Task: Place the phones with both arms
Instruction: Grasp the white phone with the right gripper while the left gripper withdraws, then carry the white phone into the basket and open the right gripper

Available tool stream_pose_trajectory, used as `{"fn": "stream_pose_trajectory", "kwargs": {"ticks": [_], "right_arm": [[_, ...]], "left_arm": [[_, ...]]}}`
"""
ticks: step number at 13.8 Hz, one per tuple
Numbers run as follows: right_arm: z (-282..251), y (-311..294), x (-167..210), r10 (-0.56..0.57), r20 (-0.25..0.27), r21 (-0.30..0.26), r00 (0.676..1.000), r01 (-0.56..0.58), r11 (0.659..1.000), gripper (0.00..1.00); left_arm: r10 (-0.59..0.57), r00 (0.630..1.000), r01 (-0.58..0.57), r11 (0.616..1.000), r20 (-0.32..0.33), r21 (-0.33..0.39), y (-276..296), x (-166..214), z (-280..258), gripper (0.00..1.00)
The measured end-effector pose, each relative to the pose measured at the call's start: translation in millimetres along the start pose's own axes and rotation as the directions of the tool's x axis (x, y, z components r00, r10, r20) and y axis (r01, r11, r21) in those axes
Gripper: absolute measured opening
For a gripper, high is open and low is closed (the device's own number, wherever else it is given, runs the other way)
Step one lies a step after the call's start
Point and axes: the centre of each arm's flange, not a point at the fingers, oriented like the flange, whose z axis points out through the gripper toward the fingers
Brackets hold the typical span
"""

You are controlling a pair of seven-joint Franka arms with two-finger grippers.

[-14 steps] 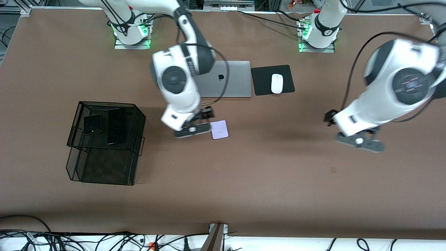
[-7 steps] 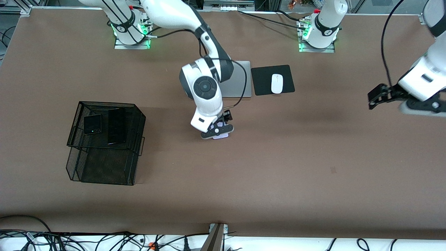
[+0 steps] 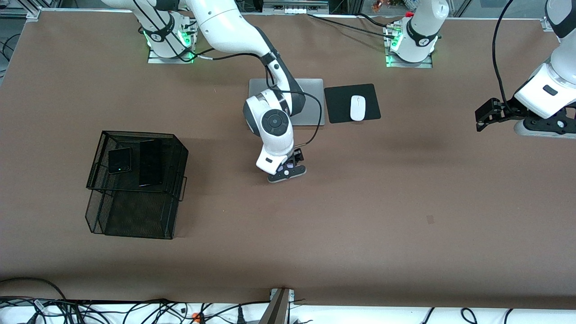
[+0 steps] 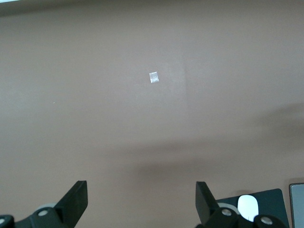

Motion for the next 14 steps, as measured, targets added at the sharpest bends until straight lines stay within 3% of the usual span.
{"fn": "stream_pose_trajectory", "kwargs": {"ticks": [3, 5, 9, 11, 14], "right_arm": [[12.0, 1.8, -1.4, 0.003, -0.019, -0.002, 1.0, -0.003, 1.0, 1.0], [14.3, 2.9, -1.5, 0.006, -0.024, -0.003, 1.0, -0.006, 1.0, 0.83], [5.3, 2.5, 1.0, 0.034, -0.026, 0.002, 0.999, -0.034, 0.999, 0.83], [-24.0, 11.4, 9.1, 0.057, -0.009, -0.004, 0.998, -0.057, 0.998, 0.83], [-110.0, 49.0, 25.1, 0.135, 0.03, -0.012, 0.99, -0.134, 0.991, 0.83]], "left_arm": [[0.01, 1.0, -0.01, 1.0, -0.001, 0.0, 5.8, 0.2, -0.4, 1.0], [0.012, 1.0, -0.012, 1.0, 0.004, -0.001, 7.0, -0.2, -0.1, 1.0], [0.012, 1.0, -0.012, 1.0, 0.012, -0.001, 6.7, -1.1, 0.6, 1.0], [0.012, 1.0, -0.012, 1.0, 0.012, -0.001, 6.7, -1.2, 0.5, 1.0], [0.012, 1.0, -0.012, 1.0, 0.012, -0.001, 6.7, -1.3, 0.4, 1.0]]}}
